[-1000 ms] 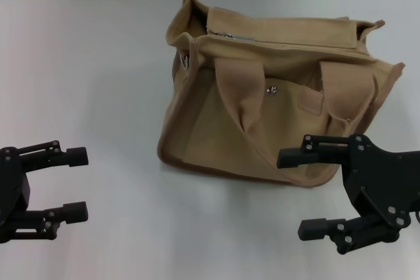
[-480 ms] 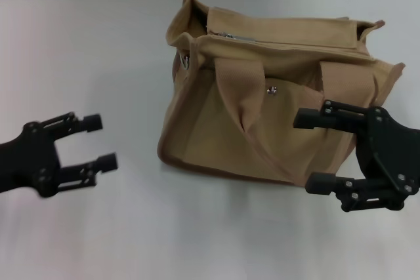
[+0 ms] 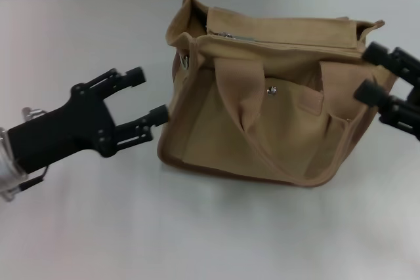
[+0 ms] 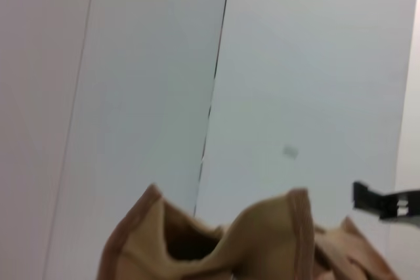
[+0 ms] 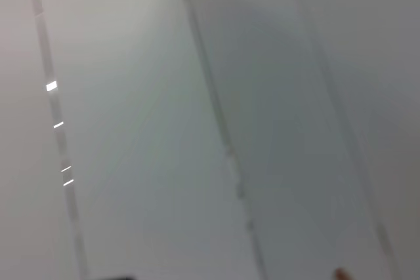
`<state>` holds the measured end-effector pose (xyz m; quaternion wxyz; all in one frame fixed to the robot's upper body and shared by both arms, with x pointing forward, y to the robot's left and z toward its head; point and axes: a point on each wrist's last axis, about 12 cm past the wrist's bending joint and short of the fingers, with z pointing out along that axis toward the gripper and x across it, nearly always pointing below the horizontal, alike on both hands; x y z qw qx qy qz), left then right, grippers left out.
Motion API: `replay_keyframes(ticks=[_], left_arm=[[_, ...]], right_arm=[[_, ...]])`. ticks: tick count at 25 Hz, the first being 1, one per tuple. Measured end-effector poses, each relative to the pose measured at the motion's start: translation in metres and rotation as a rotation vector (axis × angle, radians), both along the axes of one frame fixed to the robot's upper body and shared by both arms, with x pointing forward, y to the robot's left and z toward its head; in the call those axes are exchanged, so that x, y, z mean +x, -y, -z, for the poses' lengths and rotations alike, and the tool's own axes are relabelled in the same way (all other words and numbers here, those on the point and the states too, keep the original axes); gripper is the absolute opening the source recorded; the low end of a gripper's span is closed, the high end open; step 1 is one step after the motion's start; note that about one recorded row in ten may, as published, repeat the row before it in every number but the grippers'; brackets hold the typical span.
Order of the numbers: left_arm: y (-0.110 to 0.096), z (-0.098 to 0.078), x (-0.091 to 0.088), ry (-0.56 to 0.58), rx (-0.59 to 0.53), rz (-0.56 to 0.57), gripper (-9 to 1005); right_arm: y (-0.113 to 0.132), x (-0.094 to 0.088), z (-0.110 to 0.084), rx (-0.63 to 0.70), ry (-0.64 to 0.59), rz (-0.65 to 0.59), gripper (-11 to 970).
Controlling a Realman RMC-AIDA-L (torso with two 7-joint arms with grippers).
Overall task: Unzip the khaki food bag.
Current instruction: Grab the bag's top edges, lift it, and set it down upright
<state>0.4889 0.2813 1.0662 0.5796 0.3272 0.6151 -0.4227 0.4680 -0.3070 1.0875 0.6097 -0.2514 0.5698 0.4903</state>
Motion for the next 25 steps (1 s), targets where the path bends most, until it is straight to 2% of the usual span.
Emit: replay_keyframes(ticks=[4,6,12,16,19,22,25], left_arm=[[0.013,0.003,0.005,0.055,-0.031,-0.016,728],[0.029,0.006,0.011,0.087,-0.040,-0.027,723],[0.049,0.015,0.019,0.109,0.005,-0.035,708],[0.054,0.019,0.015,0.169,0.028,-0.039,698],[0.053,0.020,0.012,0.173,0.025,-0.051,691],[0.052,0.020,0.011,0.172,0.021,-0.058,499],[0.051,0.021,0.010,0.172,0.020,-0.062,350]], right_arm=[[0.005,-0.003,0.002,0.009,-0.005,0.037,831],[0.005,-0.003,0.002,0.010,-0.006,0.038,831],[0.005,-0.003,0.003,0.011,-0.009,0.041,831],[0.005,-0.003,0.003,0.010,-0.013,0.045,831],[0.004,-0.003,0.004,0.013,-0.017,0.046,831],[0.004,-0.003,0.004,0.014,-0.017,0.047,831],[0.004,-0.003,0.004,0.014,-0.017,0.047,831]])
